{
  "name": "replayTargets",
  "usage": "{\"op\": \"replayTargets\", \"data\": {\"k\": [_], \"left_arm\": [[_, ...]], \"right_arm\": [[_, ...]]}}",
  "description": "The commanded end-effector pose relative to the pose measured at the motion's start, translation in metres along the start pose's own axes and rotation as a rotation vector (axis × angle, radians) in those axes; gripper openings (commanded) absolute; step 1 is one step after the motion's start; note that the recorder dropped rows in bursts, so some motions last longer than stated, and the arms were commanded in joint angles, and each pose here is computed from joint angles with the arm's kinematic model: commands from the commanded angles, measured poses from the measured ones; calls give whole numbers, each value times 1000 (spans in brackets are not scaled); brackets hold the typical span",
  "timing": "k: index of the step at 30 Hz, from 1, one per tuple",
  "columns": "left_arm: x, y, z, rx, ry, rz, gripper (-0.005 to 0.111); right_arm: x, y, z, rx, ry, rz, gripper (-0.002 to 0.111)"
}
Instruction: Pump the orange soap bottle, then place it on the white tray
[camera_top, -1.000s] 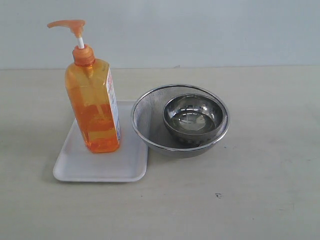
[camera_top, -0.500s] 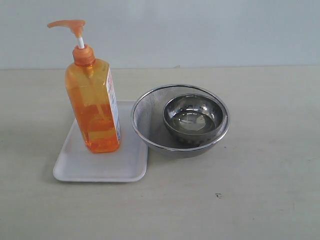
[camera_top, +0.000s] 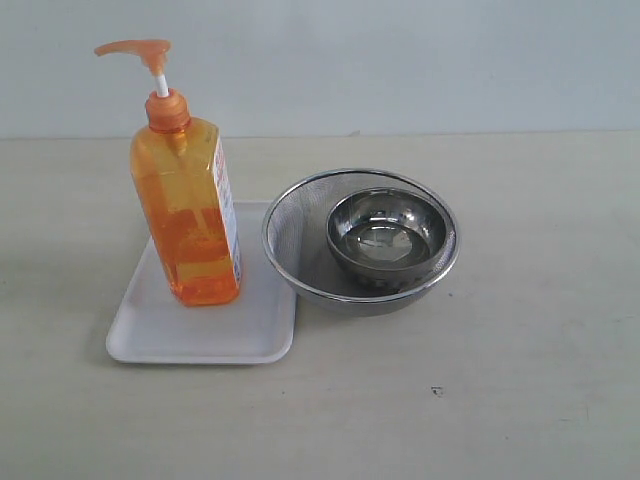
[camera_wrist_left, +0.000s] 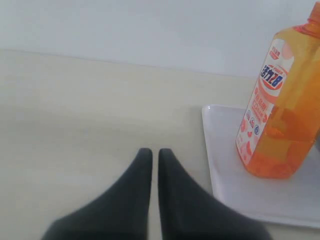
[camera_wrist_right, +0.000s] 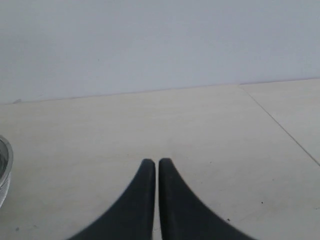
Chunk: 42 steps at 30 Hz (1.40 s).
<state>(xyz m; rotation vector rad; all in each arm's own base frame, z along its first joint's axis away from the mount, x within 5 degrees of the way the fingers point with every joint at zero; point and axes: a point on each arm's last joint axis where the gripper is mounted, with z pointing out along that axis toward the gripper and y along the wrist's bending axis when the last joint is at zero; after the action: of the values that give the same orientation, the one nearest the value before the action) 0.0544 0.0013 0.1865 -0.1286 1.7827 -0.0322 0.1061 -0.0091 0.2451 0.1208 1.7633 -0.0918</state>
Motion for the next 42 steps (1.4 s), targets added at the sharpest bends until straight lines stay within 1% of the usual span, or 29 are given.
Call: {"op": "replayTargets", "data": {"k": [1, 6, 9, 11, 13, 14, 15, 18, 23, 25, 28, 36, 42], "left_arm": [[1, 0, 0, 6, 2, 9, 5], [1, 0, 0, 6, 2, 9, 5], [1, 0, 0, 6, 2, 9, 5], [1, 0, 0, 6, 2, 9, 5], [1, 0, 0, 6, 2, 9, 5], [1, 0, 0, 6, 2, 9, 5], [1, 0, 0, 6, 2, 9, 5], [1, 0, 0, 6, 2, 9, 5], [1, 0, 0, 6, 2, 9, 5], [1, 0, 0, 6, 2, 9, 5], [1, 0, 0, 6, 2, 9, 5], [1, 0, 0, 6, 2, 9, 5], [1, 0, 0, 6, 2, 9, 5]], "right_arm": [[12, -3, -9, -11, -29, 9, 0], [13, -6, -24, -33, -129, 106, 0], [12, -6, -27, -40, -146, 114, 0], [12, -5, -27, -57, -145, 150, 0], [12, 0, -27, -109, -143, 158, 0], [12, 2, -27, -136, -144, 142, 0], [11, 6, -28, -175, -149, 91, 0], [14, 10, -28, -214, -147, 31, 0], [23, 8, -26, -194, -82, 53, 0], [25, 10, -26, -204, -71, -6, 0], [27, 12, -27, -228, -55, -40, 0], [27, 14, -27, -251, -48, -57, 0], [28, 16, -28, -275, -53, -119, 0]]}}
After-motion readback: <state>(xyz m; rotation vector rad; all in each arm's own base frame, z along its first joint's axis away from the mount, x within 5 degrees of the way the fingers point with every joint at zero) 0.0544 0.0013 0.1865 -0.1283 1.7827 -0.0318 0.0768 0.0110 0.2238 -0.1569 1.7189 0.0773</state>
